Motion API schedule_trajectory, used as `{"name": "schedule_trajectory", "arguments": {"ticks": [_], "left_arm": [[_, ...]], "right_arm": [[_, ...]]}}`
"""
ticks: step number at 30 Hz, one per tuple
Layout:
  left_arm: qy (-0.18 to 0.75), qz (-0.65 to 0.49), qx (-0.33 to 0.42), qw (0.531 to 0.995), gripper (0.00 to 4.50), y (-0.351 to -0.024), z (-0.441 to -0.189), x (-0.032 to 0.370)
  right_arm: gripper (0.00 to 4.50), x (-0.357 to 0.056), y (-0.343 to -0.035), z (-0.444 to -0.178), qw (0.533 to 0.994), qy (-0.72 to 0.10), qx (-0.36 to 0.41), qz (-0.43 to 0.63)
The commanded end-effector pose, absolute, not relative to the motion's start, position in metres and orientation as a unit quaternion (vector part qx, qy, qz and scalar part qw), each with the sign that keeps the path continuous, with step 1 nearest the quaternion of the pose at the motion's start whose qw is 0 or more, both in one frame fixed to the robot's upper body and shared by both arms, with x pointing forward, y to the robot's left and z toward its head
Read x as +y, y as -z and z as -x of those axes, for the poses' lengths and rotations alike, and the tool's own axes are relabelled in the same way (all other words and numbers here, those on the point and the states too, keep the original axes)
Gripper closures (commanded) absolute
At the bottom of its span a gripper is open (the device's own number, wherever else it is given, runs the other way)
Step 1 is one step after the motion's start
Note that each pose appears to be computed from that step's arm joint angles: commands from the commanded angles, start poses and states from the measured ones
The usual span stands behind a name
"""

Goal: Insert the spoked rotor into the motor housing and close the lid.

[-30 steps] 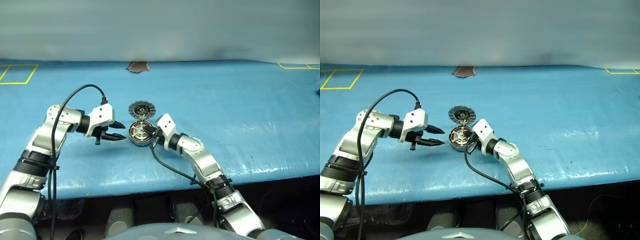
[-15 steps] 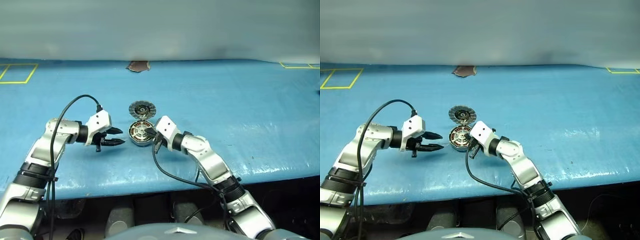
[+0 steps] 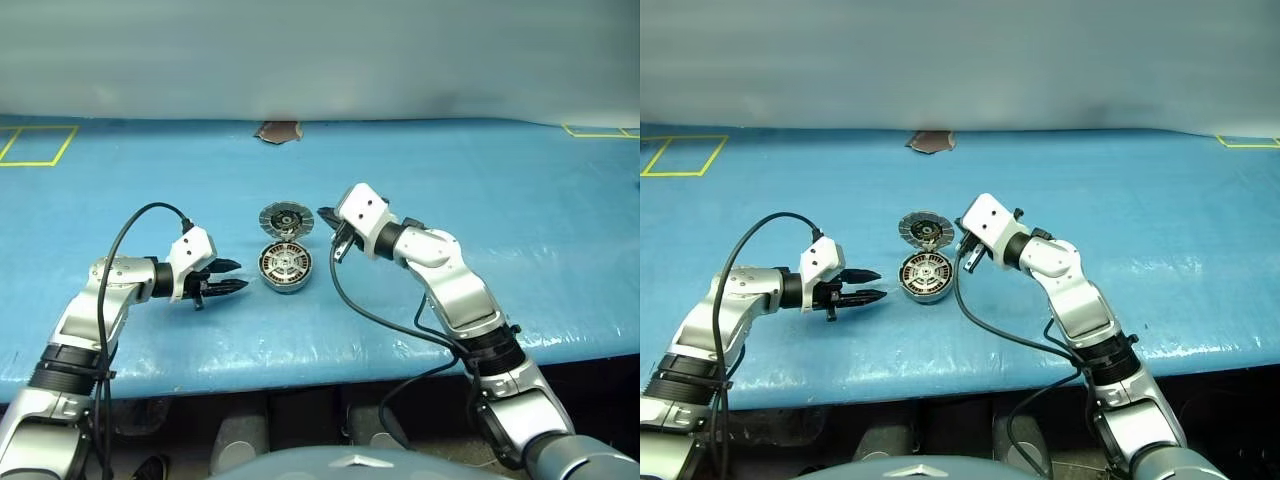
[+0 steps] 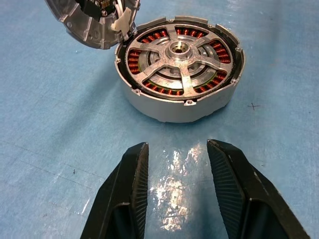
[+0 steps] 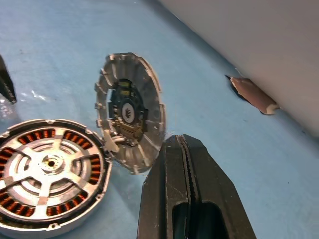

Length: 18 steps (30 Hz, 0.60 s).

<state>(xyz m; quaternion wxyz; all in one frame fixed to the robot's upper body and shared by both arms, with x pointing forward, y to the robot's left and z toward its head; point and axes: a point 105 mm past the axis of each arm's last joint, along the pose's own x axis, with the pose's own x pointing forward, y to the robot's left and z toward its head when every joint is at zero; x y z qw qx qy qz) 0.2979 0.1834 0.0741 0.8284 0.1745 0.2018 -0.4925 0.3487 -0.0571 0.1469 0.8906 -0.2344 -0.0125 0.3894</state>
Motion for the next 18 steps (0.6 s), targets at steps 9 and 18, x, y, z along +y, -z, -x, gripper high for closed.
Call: {"name": "schedule_trajectory", "arguments": {"ticks": [9, 18], "left_arm": [[0.479, -0.166, 0.150, 0.849, 2.49, -0.093, -0.301, 0.179], [0.464, -0.167, 0.150, 0.857, 2.49, -0.096, -0.301, 0.191]], "right_arm": [[4.50, -0.020, -0.179, -0.394, 0.883, -0.449, -0.039, 0.130], [4.50, 0.012, -0.154, -0.382, 0.848, -0.515, -0.007, 0.123]]}}
